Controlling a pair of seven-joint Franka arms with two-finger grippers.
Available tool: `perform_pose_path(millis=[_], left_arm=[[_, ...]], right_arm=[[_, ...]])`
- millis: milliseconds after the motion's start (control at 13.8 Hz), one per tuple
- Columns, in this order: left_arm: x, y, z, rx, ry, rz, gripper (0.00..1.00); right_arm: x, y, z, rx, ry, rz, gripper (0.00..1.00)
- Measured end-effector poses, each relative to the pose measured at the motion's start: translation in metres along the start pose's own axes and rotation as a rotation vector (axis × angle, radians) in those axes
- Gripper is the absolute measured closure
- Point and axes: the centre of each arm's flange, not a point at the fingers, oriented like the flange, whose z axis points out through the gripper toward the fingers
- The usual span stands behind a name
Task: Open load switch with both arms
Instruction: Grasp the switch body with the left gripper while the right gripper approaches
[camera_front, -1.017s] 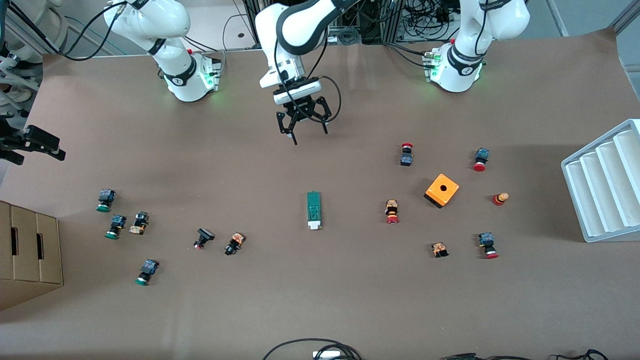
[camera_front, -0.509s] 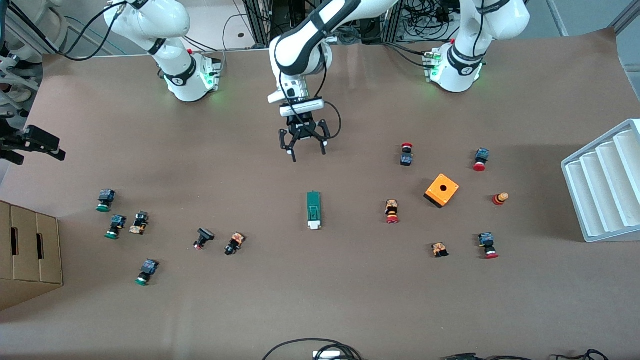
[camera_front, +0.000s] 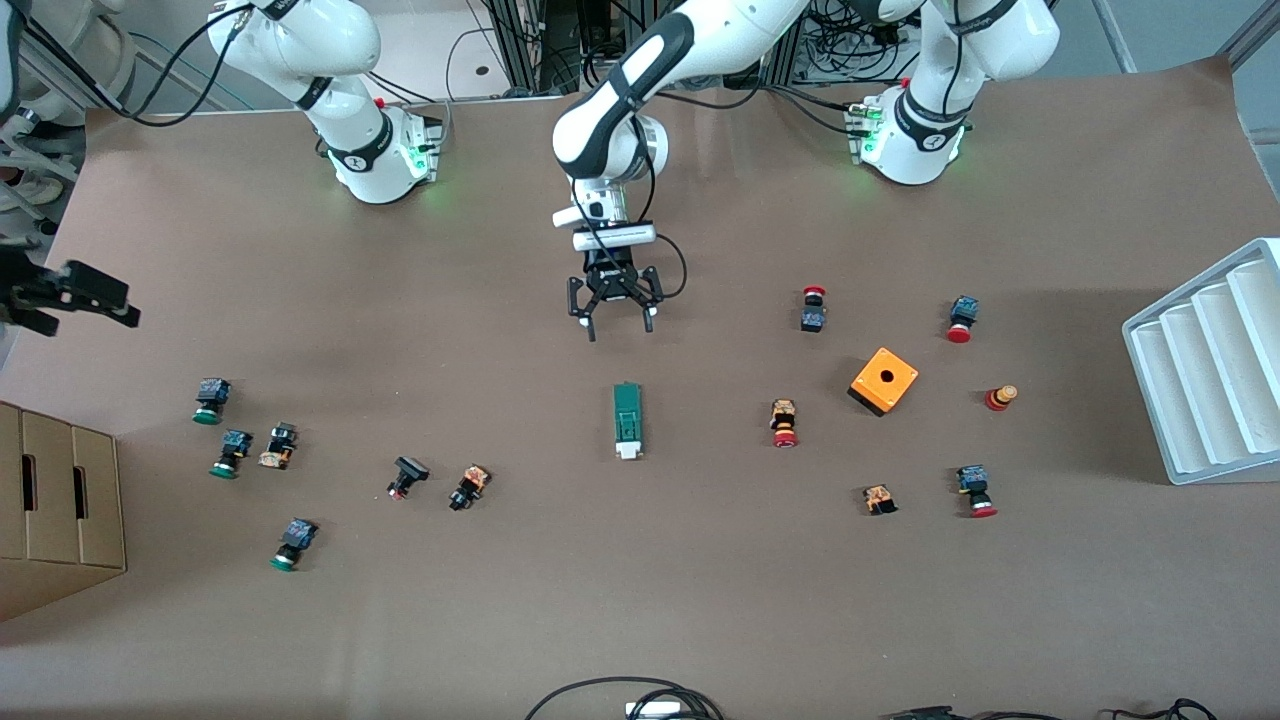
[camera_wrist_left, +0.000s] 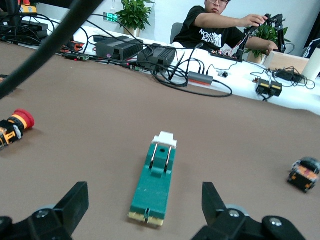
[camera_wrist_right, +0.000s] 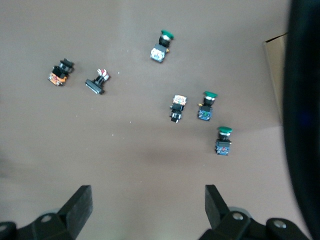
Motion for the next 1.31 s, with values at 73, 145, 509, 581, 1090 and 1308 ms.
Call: perform_pose_path(millis=[73, 145, 509, 581, 1090, 1308], left_arm=[[-0.01, -0.005, 0.005, 0.0, 0.003, 0.017, 0.0], [-0.02, -0.01, 0.01, 0.003, 0.004, 0.033, 0.0], [-0.059, -0.025, 0.036, 0.004, 0.016, 0.095, 0.0], [-0.064, -0.024, 0.043, -0.002, 0.024, 0.098, 0.0], [-0.054, -0.008, 0.063, -0.057, 0.073, 0.097, 0.0], [-0.055, -0.013, 0.072, -0.056, 0.08, 0.107, 0.0]], right_arm=[[0.01, -0.001, 0.019, 0.004, -0.031, -0.009, 0.0], [0.019, 0.0, 0.036, 0.007, -0.056, -0.016, 0.0], [0.046, -0.02, 0.064, 0.0, -0.065, -0.016, 0.0], [0.056, -0.033, 0.067, -0.005, -0.063, 0.019, 0.0], [0.106, -0.169, 0.113, -0.02, -0.104, 0.397, 0.0], [0.119, -0.235, 0.132, -0.038, -0.107, 0.594, 0.0]])
